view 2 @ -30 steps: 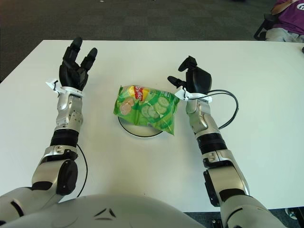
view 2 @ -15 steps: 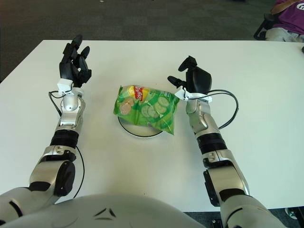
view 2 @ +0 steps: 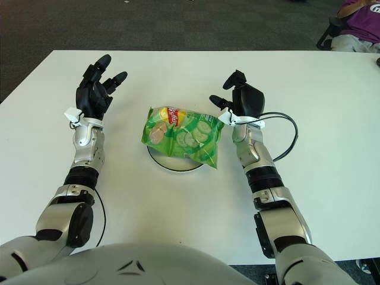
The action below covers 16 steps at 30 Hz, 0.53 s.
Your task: Put the snack into the plate.
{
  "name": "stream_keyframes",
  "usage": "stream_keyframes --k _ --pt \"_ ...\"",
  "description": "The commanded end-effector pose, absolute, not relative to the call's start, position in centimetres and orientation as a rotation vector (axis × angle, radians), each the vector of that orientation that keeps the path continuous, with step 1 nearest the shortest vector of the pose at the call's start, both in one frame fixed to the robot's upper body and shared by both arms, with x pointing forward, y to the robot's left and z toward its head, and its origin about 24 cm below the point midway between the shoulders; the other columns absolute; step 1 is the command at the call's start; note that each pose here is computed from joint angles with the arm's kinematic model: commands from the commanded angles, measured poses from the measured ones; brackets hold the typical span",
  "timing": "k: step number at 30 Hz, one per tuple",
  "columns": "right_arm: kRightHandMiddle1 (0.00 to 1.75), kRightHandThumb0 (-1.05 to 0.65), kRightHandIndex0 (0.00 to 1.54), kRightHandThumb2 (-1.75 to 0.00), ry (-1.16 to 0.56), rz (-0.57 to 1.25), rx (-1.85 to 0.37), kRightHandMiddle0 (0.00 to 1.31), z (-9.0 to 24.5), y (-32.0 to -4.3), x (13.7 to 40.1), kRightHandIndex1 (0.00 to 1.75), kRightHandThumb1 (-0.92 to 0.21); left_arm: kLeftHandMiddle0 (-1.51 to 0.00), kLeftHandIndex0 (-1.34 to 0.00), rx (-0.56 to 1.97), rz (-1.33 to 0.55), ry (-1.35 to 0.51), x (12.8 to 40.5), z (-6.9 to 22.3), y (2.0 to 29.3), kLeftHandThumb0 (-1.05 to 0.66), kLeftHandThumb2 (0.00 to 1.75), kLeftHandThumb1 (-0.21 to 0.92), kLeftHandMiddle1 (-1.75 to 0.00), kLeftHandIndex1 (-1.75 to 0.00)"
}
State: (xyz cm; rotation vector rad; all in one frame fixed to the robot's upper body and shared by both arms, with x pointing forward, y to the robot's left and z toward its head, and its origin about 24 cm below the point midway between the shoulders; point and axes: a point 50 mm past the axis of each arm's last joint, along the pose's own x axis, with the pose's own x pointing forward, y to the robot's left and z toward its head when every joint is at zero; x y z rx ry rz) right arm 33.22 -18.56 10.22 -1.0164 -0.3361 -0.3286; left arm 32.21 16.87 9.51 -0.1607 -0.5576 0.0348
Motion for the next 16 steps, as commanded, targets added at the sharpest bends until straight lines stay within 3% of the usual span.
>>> stream_keyframes --k 1,4,12,13,15,16 --pt "1.59 -0.35 0.71 -0.38 -0.361 -0.344 -1.003 0.34 11.0 -18.3 33.4 0.35 -0.92 -0.81 -0.50 -0.150 0.054 -0.568 32.0 9.4 17.2 -0.52 0.72 0.92 -0.64 -0.92" --pt "1.59 -0.35 0.71 -0.38 -0.362 -0.344 -1.003 0.34 11.1 -18.3 33.5 0.35 -0.92 -0.76 -0.45 -0.157 0.055 -0.560 31.8 9.1 17.1 -0.51 0.71 0.92 -0.76 -0.96" --pt "1.59 -0.35 0.71 -0.38 -0.361 -0.345 -1.003 0.34 11.1 -18.3 33.5 0.35 -0.92 -0.68 -0.38 -0.219 0.064 -0.478 31.2 7.7 17.1 -0.50 0.71 0.92 -1.09 -0.84" --pt "1.59 -0.35 0.71 -0.38 -0.361 -0.345 -1.003 0.34 11.1 -18.3 33.5 0.35 -0.92 -0.66 -0.38 -0.173 0.084 -0.486 31.0 7.6 17.2 -0.50 0.70 0.92 -1.02 -0.84" --pt "1.59 -0.35 0.71 -0.38 -0.361 -0.345 -1.003 0.34 11.1 -18.3 33.5 0.35 -0.92 -0.67 -0.40 0.099 0.156 -0.543 30.5 7.9 17.5 -0.51 0.67 0.92 -0.66 -0.80" --pt "1.59 -0.35 0.71 -0.38 -0.361 -0.345 -1.003 0.34 11.1 -18.3 33.5 0.35 -0.92 -0.67 -0.41 0.205 0.174 -0.575 30.3 8.0 17.4 -0.52 0.66 0.92 -0.58 -0.78"
